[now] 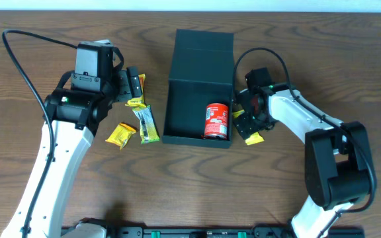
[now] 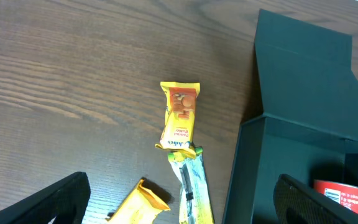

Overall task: Pack container
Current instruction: 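Grasp the yellow packet right of the box with the right gripper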

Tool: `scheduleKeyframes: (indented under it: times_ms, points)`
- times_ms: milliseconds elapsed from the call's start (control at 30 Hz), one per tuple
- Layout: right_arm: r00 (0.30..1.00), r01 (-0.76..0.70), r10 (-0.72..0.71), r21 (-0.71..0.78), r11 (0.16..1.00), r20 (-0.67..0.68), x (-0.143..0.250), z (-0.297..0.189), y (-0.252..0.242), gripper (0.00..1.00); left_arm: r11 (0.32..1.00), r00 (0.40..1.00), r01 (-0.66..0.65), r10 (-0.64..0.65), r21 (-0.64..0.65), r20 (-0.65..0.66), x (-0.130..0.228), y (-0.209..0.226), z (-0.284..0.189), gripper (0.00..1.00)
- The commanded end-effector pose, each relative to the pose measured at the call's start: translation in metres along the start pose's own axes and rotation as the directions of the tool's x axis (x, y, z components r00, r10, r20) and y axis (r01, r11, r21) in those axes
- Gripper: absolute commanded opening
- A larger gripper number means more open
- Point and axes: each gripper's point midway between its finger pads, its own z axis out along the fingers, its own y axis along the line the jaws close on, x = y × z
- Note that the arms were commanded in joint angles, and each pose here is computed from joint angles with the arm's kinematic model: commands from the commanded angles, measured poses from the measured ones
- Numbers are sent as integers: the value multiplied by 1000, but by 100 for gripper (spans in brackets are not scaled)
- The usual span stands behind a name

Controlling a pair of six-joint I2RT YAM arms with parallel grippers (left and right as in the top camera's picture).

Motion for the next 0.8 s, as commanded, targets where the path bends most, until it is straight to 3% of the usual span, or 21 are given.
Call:
scheduleKeyframes:
  times_ms: [0, 400, 767]
  points:
    - [1000, -25, 25, -12, 1000, -7, 0, 5, 3, 74, 1000, 1000, -17, 17, -15, 22, -6, 2, -5, 96]
    - [997, -76, 76, -11, 997, 0, -2, 5, 3, 50, 1000, 1000, -16, 17, -15, 21, -6, 2, -5, 95]
    - [993, -118, 119, -8, 993, 17, -8, 3, 1, 42, 1000, 1000, -9, 9, -15, 21, -5, 2, -5, 96]
